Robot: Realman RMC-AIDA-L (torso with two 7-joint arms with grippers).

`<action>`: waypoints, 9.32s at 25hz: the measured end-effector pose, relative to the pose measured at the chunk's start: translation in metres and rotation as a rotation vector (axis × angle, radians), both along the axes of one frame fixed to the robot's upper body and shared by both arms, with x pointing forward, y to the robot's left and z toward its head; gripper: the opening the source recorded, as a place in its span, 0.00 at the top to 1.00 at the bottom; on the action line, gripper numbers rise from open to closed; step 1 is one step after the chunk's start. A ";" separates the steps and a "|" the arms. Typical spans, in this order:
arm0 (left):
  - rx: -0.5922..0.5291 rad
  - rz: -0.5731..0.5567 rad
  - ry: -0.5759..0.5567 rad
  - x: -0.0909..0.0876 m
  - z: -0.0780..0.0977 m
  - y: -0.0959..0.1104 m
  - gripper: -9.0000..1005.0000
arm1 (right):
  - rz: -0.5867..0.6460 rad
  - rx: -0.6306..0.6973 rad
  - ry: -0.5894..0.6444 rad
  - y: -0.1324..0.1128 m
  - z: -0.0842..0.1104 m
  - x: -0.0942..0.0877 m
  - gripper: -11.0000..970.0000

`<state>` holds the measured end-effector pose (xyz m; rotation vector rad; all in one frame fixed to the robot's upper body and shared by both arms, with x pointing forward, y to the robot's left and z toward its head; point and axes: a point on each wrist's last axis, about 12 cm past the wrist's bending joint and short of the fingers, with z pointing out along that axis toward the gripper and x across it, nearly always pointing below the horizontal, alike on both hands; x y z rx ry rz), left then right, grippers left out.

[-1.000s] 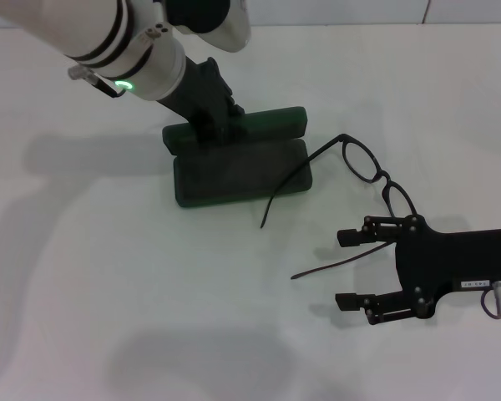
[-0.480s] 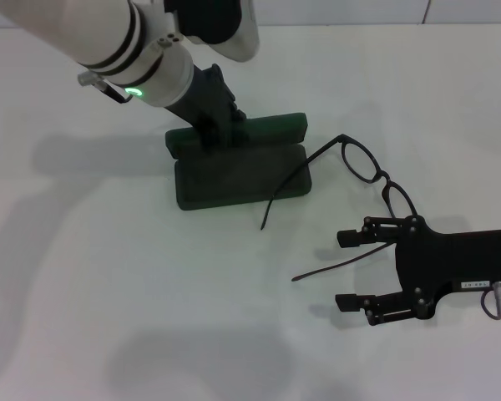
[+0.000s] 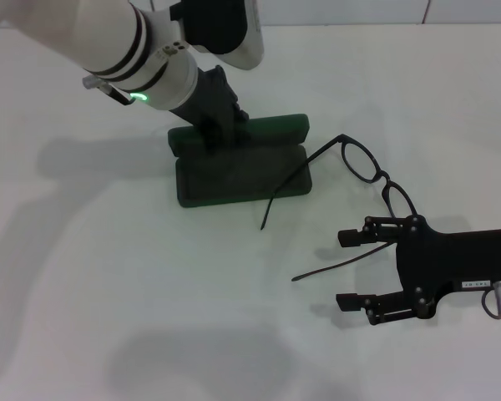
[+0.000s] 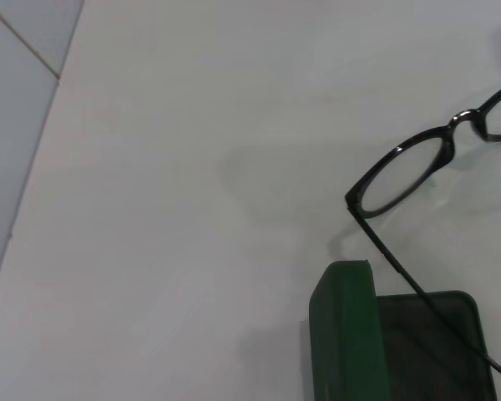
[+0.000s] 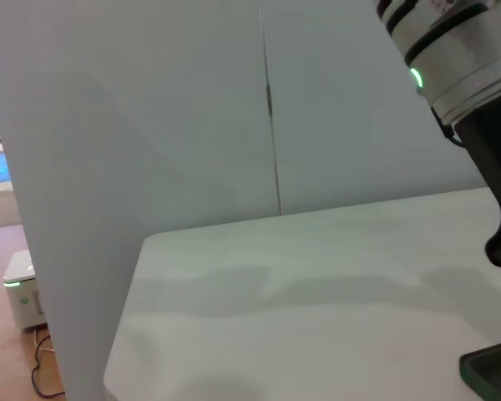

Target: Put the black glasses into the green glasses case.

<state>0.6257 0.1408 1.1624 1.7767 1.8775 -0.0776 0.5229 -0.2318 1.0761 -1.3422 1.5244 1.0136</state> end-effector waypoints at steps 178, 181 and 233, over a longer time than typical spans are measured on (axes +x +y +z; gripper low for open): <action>-1.214 0.041 0.503 -0.113 -0.089 0.066 0.99 | -0.234 0.165 0.527 0.053 0.051 0.074 0.94; -1.213 0.038 0.503 -0.112 -0.089 0.065 0.99 | -0.206 0.167 0.523 0.055 0.050 0.070 0.94; -1.218 0.006 0.601 -0.112 -0.078 0.072 0.99 | -0.209 0.219 0.435 0.028 0.053 0.061 0.94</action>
